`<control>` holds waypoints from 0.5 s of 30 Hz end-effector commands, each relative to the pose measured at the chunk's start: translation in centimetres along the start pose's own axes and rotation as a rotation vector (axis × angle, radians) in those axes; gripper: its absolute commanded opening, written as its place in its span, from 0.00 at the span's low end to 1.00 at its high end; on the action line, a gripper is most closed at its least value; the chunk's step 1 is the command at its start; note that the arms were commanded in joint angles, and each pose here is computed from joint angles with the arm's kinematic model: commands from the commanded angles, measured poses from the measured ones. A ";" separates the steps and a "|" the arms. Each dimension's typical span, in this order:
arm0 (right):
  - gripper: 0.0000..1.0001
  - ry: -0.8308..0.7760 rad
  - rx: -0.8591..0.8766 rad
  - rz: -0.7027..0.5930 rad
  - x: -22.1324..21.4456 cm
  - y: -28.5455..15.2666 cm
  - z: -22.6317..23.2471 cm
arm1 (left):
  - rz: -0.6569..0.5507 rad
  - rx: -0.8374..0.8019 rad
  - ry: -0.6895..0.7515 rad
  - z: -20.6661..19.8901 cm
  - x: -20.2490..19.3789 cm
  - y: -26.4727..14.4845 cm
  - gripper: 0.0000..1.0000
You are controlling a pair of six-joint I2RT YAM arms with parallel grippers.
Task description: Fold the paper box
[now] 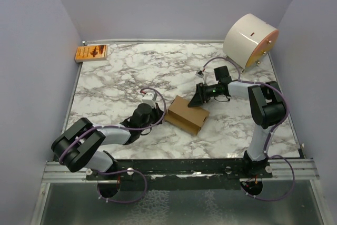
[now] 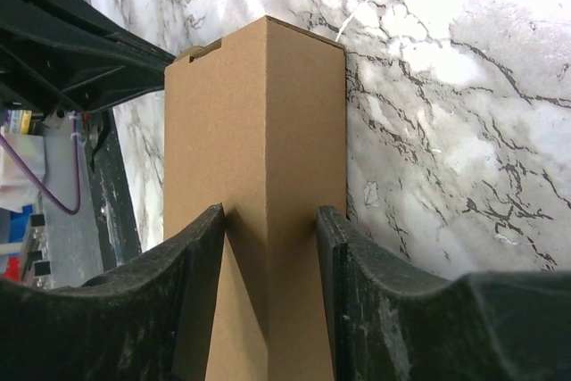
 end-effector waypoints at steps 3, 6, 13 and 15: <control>0.42 0.003 -0.054 -0.017 0.1 0.4 -1.2 | -0.057 0.045 0.085 0.2 1.0 -0.2 0.00; 0.41 0.003 -0.057 -0.018 0.1 0.4 -1.3 | -0.064 0.048 0.109 0.2 0.9 -0.3 0.00; 0.40 0.003 -0.066 -0.020 0.1 0.4 -1.4 | -0.083 0.050 0.165 0.0 0.9 -0.4 0.00; 0.40 0.003 -0.069 -0.021 0.1 0.4 -1.5 | -0.093 0.048 0.181 -0.1 0.9 -0.5 0.00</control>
Point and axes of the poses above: each gripper's point midway between its finger pads, its own y axis out along the fingers, its own z axis along the line the jaws close on, x = y × z, the point moved 4 cm from there along -y, back along the fingers, and after that the axes turned 13 degrees about y, right-handed, at the moved point
